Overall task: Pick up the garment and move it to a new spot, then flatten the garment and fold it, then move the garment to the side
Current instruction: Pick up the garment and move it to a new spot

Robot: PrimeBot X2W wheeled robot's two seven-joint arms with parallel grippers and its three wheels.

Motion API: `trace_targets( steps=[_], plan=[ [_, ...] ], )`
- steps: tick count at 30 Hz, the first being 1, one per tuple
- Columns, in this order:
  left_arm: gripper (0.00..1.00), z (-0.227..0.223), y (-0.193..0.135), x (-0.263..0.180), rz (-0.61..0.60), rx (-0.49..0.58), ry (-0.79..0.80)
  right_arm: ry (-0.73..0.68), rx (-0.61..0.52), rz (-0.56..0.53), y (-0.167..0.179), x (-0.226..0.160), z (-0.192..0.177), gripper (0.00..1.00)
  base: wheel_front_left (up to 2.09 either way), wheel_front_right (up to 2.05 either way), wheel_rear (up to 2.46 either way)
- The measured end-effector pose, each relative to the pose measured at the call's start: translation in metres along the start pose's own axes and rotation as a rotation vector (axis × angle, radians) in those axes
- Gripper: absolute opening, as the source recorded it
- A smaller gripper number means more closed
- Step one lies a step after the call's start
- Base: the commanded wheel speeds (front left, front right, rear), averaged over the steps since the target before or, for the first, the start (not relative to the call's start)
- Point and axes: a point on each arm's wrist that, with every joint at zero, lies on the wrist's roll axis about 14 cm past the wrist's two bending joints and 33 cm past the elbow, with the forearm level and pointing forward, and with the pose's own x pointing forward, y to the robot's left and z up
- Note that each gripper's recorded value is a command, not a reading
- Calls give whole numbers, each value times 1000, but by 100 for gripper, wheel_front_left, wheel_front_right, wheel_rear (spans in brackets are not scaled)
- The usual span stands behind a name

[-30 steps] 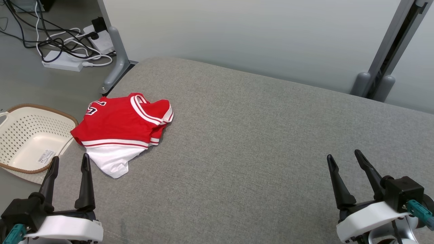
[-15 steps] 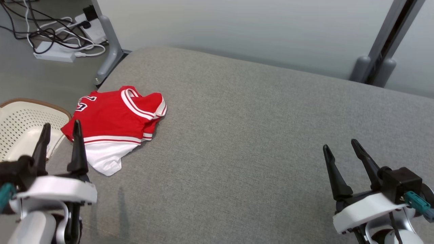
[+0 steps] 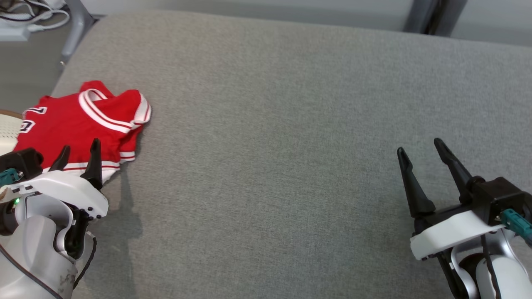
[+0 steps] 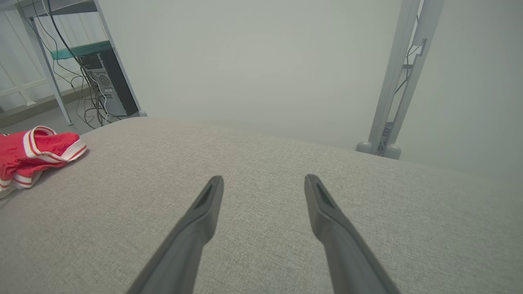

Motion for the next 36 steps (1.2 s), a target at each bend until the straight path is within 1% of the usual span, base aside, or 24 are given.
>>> trace_targets(
  steps=[6, 11, 12, 13, 16, 20, 27, 29, 31, 32, 36],
  plan=[
    [100, -51, 6, 22, 41, -24, 184, 28, 7, -29, -19, 8, -16, 100, 0, 0, 0],
    [100, -74, 9, 29, 68, -39, 260, 51, 9, -44, -28, 10, -27, 100, 0, 0, 0],
    [46, -74, 10, 30, 69, -39, 261, 53, 9, -45, -29, 11, -27, 100, 0, 0, 0],
    [0, -75, 10, 30, 69, -40, 261, 52, 9, -46, -29, 11, -27, 100, 0, 0, 0],
    [0, -69, 14, 31, 76, -33, 222, 46, 6, -48, -30, 12, -24, 100, 0, 0, 0],
    [0, -50, 19, 31, 83, -16, 124, 30, 3, -51, -29, 10, -18, 100, 0, 0, 0],
    [0, 33, 26, 29, 86, -8, -127, -10, 1, -64, -25, -1, 0, 100, 0, 0, 0],
    [0, 62, 26, 21, 81, -6, -223, -17, 0, -65, -22, -6, 4, 100, 0, 0, 0],
    [0, 80, 24, 9, 78, 4, -293, -30, -4, -66, -20, -11, 10, 100, 0, 0, 0],
    [0, 89, 22, -6, 75, 10, -348, -48, -4, -68, -18, -17, 17, 100, 0, 0, 0],
    [0, 104, 10, -37, 49, 24, -446, -74, -11, -76, -14, -31, 28, 100, 0, 0, 0]
  ],
)
